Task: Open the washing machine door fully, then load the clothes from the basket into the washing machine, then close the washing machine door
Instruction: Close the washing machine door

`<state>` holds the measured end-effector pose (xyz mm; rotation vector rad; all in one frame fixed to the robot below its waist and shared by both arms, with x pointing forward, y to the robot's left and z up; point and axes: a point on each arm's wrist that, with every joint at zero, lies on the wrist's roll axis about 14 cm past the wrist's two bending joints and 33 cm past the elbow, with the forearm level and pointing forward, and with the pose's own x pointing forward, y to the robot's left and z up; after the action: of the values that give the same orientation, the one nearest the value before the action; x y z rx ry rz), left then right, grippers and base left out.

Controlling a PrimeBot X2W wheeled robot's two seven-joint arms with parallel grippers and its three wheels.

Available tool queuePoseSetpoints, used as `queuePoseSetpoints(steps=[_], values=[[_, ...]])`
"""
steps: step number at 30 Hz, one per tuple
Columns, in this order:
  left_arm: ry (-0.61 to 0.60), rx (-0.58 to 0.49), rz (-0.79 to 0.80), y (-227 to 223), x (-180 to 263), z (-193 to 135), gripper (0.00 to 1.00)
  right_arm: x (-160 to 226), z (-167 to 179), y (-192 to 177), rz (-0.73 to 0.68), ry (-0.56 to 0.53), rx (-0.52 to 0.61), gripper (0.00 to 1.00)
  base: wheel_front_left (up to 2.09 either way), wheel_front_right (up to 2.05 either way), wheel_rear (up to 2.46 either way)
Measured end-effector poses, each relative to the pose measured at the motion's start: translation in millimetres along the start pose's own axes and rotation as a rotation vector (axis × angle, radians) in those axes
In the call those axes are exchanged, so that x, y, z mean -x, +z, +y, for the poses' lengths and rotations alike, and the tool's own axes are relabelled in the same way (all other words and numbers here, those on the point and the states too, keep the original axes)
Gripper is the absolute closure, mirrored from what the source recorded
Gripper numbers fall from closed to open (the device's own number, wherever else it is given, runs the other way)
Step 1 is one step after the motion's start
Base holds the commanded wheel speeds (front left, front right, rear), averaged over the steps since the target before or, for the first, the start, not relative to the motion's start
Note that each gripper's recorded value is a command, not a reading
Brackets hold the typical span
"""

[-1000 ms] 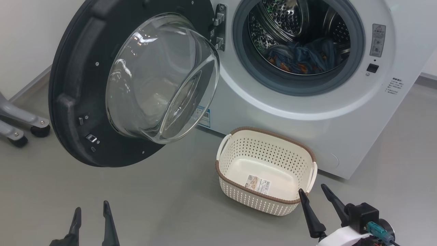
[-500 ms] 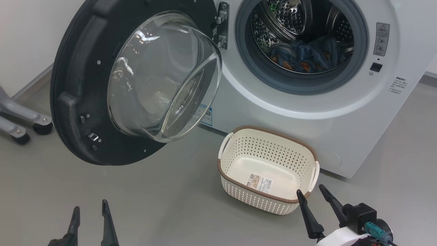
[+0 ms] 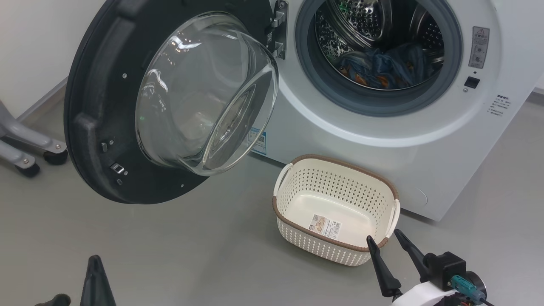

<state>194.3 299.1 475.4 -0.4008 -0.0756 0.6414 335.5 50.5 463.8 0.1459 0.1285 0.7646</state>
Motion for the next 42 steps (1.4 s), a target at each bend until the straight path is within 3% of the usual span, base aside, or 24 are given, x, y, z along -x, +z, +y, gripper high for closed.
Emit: queuePoseSetpoints(steps=[8, 12, 20, 26, 31, 35, 42], values=[[0.177, 0.315, -0.072, 23.2, -2.4, 46.0, 1.0, -2.0, 1.4, -2.9, 0.008, 0.008, -0.005, 0.0, 0.0, 0.0, 0.0], [0.275, 0.41, -0.175, 50.4, -2.4, 80.3, 1.0, -4.1, 1.1, -6.0, 0.017, 0.012, -0.011, 0.0, 0.0, 0.0, 0.0], [0.3, 0.604, -0.443, 118.7, -15.1, 114.0, 1.0, -8.6, 2.1, -15.3, 0.043, 0.031, -0.022, 0.0, 0.0, 0.0, 0.0], [0.231, 0.701, -0.469, 144.4, -44.1, 114.5, 1.0, -11.4, -4.6, -22.8, 0.064, 0.032, -0.022, 0.0, 0.0, 0.0, 0.0], [0.162, 0.855, -0.451, 161.4, -73.3, 108.6, 1.0, -11.6, -7.9, -29.2, 0.08, 0.033, -0.024, 0.0, 0.0, 0.0, 0.0], [0.144, 0.895, -0.4, 167.4, -88.3, 114.3, 1.0, -11.3, -12.8, -31.8, 0.085, 0.025, -0.023, 0.0, 0.0, 0.0, 0.0], [0.064, 0.999, -0.323, 178.6, -125.3, 95.3, 1.0, -10.7, -28.6, -42.7, 0.112, 0.004, -0.023, 0.0, 0.0, 0.0, 0.0]])
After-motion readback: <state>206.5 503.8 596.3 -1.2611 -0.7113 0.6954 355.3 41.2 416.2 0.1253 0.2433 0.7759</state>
